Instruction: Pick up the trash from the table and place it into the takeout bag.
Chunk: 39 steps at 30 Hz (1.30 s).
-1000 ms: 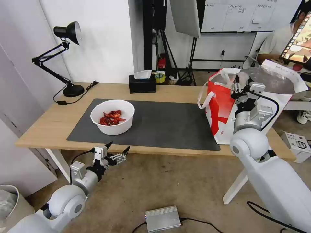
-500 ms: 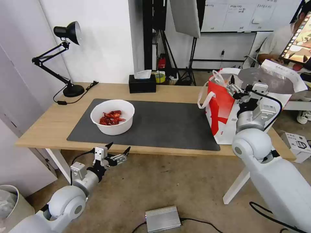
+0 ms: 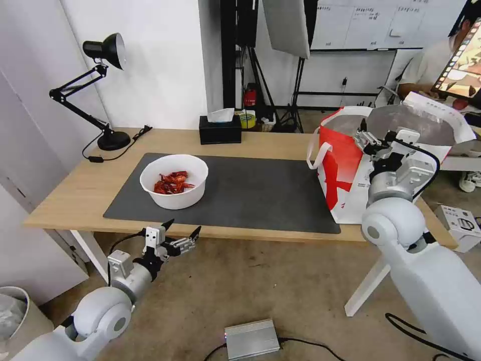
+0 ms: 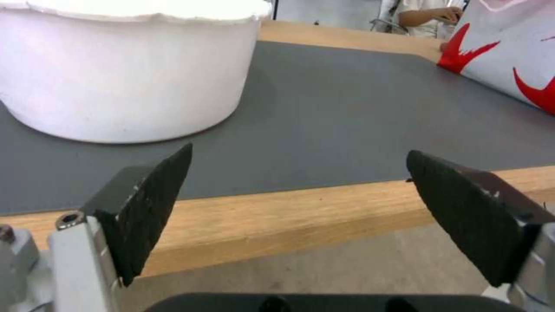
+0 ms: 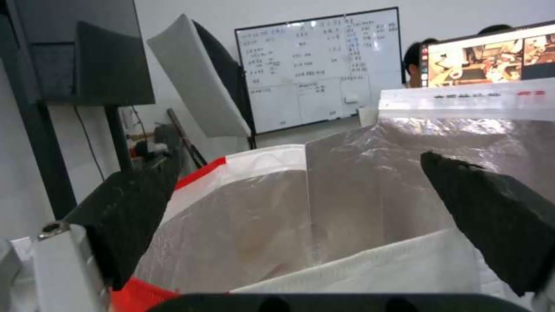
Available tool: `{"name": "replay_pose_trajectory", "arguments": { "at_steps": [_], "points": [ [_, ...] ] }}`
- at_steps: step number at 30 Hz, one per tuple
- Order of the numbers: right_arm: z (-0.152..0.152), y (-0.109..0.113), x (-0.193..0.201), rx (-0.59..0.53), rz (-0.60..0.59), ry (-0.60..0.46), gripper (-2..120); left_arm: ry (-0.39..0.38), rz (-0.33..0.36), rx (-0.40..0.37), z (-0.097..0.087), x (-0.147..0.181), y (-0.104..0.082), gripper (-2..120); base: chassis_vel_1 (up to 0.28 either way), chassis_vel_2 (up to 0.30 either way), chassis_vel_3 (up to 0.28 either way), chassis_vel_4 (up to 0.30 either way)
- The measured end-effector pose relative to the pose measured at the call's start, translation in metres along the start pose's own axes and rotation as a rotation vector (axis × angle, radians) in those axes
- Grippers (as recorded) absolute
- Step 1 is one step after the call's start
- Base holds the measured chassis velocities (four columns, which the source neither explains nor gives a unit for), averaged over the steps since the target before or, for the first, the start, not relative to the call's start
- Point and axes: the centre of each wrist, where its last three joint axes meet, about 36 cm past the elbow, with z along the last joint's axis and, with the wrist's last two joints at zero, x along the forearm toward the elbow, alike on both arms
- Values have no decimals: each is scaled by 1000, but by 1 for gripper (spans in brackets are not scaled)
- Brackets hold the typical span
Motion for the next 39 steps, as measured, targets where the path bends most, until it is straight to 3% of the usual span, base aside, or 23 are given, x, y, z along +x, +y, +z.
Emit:
{"name": "replay_pose_trajectory", "arguments": {
  "at_steps": [10, 11, 13, 19, 28, 33, 34, 39],
  "points": [
    [4, -1, 1, 3, -22, -60, 100, -2, -1, 0, -1, 0, 0, 100, 0, 0, 0, 0],
    [4, -1, 2, -6, -45, -82, 100, -2, -1, 0, -1, 0, 0, 100, 0, 0, 0, 0],
    [3, -1, 12, -50, -222, -178, 100, -5, -4, 0, -2, 0, 1, 100, 0, 0, 0, 0],
    [4, -4, 29, -57, -383, -208, 100, -6, -9, 1, -2, 1, 2, 100, 0, 0, 0, 0],
    [11, -26, 58, -3, -661, -111, 100, -9, -14, 2, -2, 3, 2, 100, 0, 0, 0, 0],
    [13, -32, 70, 21, -717, -45, 100, -10, -16, 3, -3, 5, 2, 100, 0, 0, 0, 0],
    [13, -34, 81, 39, -736, 23, 100, -11, -19, 4, -3, 6, 3, 100, 0, 0, 0, 0],
    [17, -37, 99, 57, -747, 132, 100, -15, -23, 4, -3, 7, 3, 100, 0, 0, 0, 0]
  ]
}}
